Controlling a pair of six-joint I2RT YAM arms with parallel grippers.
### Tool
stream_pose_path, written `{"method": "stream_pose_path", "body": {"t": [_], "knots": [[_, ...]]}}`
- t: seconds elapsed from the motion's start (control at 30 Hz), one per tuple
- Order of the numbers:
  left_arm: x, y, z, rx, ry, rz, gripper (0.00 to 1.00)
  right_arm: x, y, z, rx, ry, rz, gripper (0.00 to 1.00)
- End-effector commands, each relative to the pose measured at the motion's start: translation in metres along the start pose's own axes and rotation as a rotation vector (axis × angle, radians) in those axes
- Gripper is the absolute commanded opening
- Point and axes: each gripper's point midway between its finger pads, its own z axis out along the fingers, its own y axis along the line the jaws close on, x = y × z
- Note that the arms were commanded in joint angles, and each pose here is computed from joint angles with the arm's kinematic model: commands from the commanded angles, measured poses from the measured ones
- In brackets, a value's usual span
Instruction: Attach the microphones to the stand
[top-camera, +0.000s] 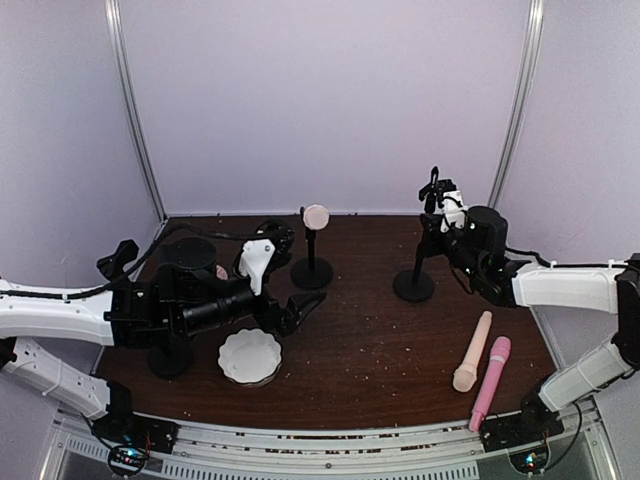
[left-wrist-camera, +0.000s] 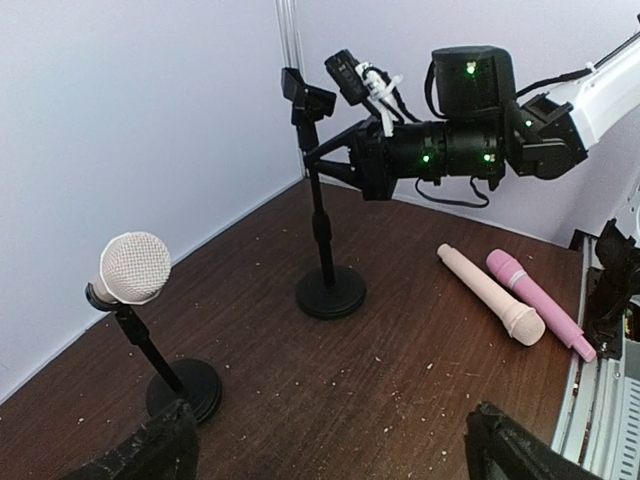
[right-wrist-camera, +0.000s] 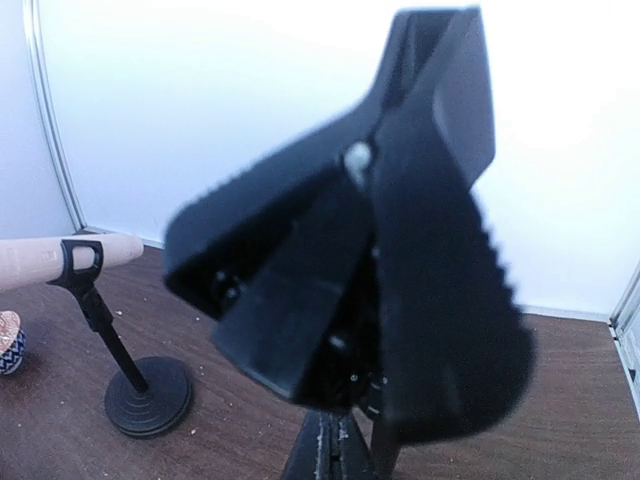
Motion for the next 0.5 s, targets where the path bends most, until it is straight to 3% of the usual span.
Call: {"method": "stream_pose_path", "body": {"t": [0.0,0.17,0.2,0.23,0.3,0.47], "knots": [[-0.01,0.002,-0.001,0.003,-0.039,0.013,0.95,-0.021,0.006,-0.015,-0.035,-0.055,0.026,0.0],[-0.012,-0.001,0.001,0.015,-0.044,0.014,0.95,-0.014,0.003,-0.019,-0.02,-0.03,0.018,0.03],[-0.012,-0.001,0.001,0.016,-0.043,0.014,0.95,-0.011,0.003,-0.018,-0.02,-0.016,0.014,0.14],[-0.012,-0.001,0.002,0.017,-0.041,0.015,0.95,-0.007,0.003,-0.017,-0.018,0.005,0.006,0.32],[-0.011,-0.002,0.001,0.019,-0.039,0.015,0.95,-0.002,0.002,-0.014,-0.01,0.034,0.001,0.49],[-0.008,-0.003,0.003,0.022,-0.032,0.017,0.95,0.002,-0.005,-0.014,0.028,0.031,-0.004,0.55]]}}
